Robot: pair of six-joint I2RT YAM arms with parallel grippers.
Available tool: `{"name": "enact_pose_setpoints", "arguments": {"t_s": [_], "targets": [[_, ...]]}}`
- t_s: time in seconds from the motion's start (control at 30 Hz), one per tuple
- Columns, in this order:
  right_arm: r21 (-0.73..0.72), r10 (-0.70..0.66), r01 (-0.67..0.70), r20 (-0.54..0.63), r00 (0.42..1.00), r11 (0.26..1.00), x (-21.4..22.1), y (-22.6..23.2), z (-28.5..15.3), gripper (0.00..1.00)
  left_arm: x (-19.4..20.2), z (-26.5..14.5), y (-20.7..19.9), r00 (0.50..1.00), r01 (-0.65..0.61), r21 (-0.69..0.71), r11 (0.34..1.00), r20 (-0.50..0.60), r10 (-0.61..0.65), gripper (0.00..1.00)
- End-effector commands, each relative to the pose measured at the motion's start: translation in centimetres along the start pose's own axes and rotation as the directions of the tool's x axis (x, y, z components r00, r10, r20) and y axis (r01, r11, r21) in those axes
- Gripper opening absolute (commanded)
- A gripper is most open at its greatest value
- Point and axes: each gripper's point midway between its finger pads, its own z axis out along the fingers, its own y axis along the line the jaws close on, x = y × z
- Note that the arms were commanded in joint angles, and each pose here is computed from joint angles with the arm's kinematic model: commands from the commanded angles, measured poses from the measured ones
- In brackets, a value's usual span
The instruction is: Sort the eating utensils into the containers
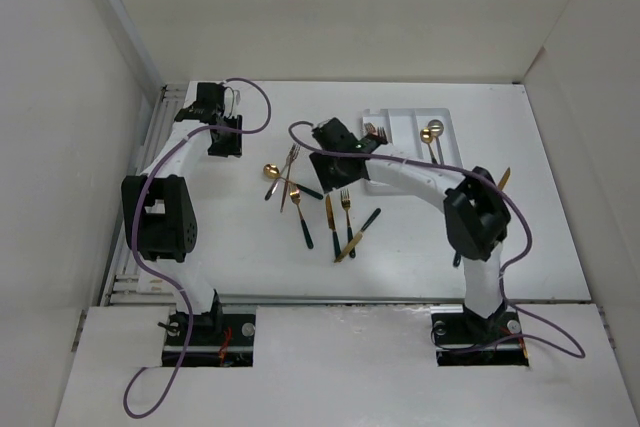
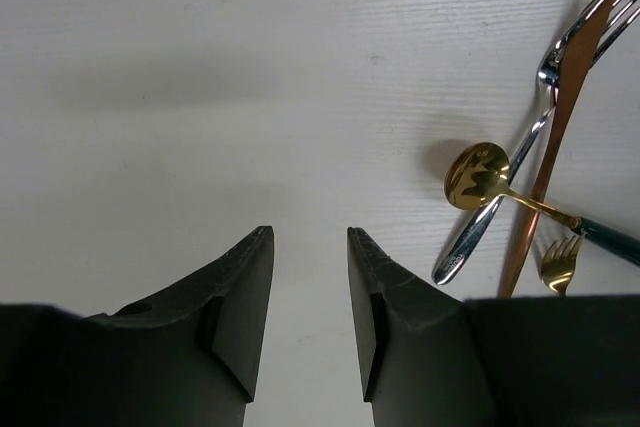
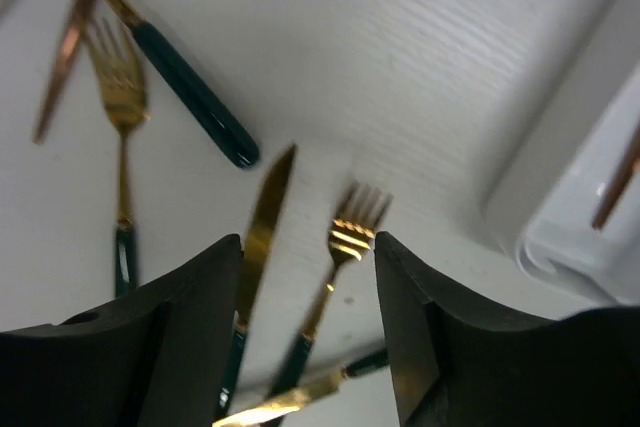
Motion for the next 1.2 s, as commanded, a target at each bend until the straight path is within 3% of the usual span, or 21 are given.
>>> {"name": "enact_pose_setpoints", "arguments": {"t_s": [0.0,0.07,0.17,0.23,0.37,0.4,0.47,0.5,0.6,0.63,0.73,0.87,0.97,1.17], "targets": [[0.030,0.134,-0.134,0.016,0.991,0.991,1.9,-1.4,-4.1,0.62,-1.4,-1.7,0.2,0.998,-0.003,0.000,1.000,0.058,0.003,0.33],[0.019,0.123,-0.123,0.011,0.992,0.992,3.4,-1.8,-5.0,0.72,-1.6,-1.6,0.2,0.998,-0.003,0.000,1.000,0.059,0.003,0.33],[0.014,0.152,-0.151,-0.098,0.984,0.988,6.2,-3.2,-4.9,0.75,-1.4,-1.1,0.0,0.999,-0.003,0.009,1.000,0.041,0.002,0.33],[0.026,0.172,-0.170,-0.091,0.981,0.985,5.9,-4.2,-5.5,0.78,-1.5,-1.0,-0.2,0.999,-0.003,0.021,1.000,0.041,0.002,0.33],[0.004,0.029,-0.029,0.013,0.999,1.000,4.7,-5.1,-7.7,0.79,-1.8,-1.3,-0.2,0.999,-0.004,0.021,1.000,0.051,0.003,0.33],[-0.007,-0.115,0.115,0.032,0.993,0.993,4.5,-5.9,-8.6,0.79,-1.8,-1.3,-0.2,0.999,-0.004,0.021,1.000,0.051,0.003,0.33],[-0.032,-0.316,0.318,0.048,0.948,0.948,4.6,-6.3,-9.2,0.80,-1.6,-1.5,-0.2,0.999,-0.004,0.021,1.000,0.051,0.003,0.33],[-0.018,-0.490,0.492,0.066,0.869,0.870,4.3,-7.1,-9.8,0.82,-1.6,-1.5,-0.2,0.999,-0.004,0.021,1.000,0.051,0.003,0.33],[0.004,-0.661,0.666,0.120,0.740,0.746,3.7,-7.7,-9.9,0.84,-1.9,-1.7,-0.2,0.998,-0.004,0.021,1.000,0.060,0.003,0.33],[-0.021,-0.753,0.764,0.149,0.641,0.645,3.8,-7.3,-9.9,0.87,-1.9,-1.7,-0.6,0.998,-0.012,0.026,1.000,0.060,0.011,0.33],[-0.042,-0.846,0.861,0.165,0.506,0.507,4.0,-7.0,-9.2,0.88,-1.9,-1.7,-0.4,0.998,-0.011,0.014,1.000,0.060,0.011,0.33],[-0.197,-0.895,0.887,0.077,0.439,0.418,7.5,-7.1,-6.1,0.91,-2.0,-2.2,-0.1,0.997,-0.011,-0.006,1.000,0.071,0.011,0.33],[-0.267,-0.906,0.879,0.043,0.421,0.396,9.1,-7.0,-4.0,0.91,-2.2,-2.2,-0.1,0.997,-0.011,-0.006,1.000,0.081,0.011,0.33],[-0.298,-0.910,0.884,0.094,0.404,0.361,8.6,-5.4,-2.1,0.91,-2.2,-2.2,0.1,0.997,-0.010,-0.015,1.000,0.081,0.011,0.33]]}}
